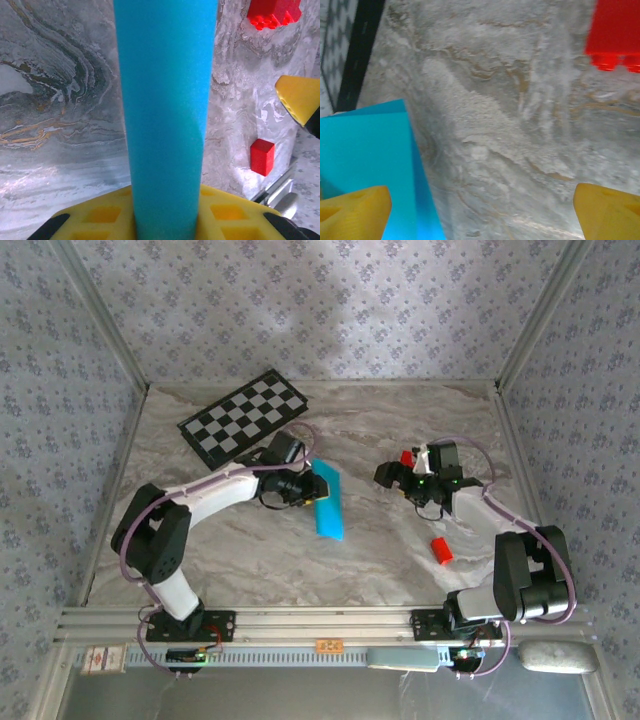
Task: Fold a paper plane with a square sheet of paper (pick it up from the middle)
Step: First fold the square sheet of paper in half at the center of the table.
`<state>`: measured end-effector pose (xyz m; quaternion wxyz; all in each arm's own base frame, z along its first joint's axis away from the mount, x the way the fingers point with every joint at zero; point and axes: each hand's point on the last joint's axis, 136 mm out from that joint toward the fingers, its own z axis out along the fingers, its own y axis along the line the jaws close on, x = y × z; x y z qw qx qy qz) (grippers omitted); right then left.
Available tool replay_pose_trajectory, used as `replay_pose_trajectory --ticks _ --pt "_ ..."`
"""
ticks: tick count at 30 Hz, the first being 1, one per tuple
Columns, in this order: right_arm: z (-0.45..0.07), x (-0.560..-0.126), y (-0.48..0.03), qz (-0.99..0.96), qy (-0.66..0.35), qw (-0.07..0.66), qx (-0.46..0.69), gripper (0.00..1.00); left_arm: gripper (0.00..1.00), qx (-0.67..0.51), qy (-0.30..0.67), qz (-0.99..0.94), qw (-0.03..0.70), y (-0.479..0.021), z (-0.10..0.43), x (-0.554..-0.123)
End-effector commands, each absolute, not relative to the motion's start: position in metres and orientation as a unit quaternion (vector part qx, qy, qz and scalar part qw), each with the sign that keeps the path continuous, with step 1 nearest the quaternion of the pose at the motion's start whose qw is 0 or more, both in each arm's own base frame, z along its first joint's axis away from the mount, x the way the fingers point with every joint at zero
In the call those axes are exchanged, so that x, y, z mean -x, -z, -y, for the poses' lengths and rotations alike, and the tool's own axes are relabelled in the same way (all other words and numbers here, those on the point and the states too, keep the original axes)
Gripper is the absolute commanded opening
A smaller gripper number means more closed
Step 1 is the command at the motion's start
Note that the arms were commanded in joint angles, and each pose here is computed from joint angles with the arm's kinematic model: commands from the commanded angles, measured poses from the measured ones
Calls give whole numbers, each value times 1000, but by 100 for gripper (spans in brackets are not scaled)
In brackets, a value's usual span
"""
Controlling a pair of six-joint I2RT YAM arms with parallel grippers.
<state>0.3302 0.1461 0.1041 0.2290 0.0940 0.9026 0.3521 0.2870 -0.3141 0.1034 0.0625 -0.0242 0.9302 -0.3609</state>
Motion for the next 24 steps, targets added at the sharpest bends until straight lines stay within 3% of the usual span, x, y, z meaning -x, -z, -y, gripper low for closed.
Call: replay_pose_trajectory --ticks 1,6,18,24 --pt "-171 -324 -106 -895 -392 205 -61 92 28 31 418 -906 59 -112 327 -296" --pt "-197 -315 -96 -901 -395 176 -27 86 25 27 352 -934 49 -79 309 -295" --pt "-249 -303 -66 -918 -378 113 25 52 22 52 231 -971 31 -32 276 -290" --pt "-267 -301 -56 -926 -362 98 50 45 23 44 194 -980 29 -25 268 -291"
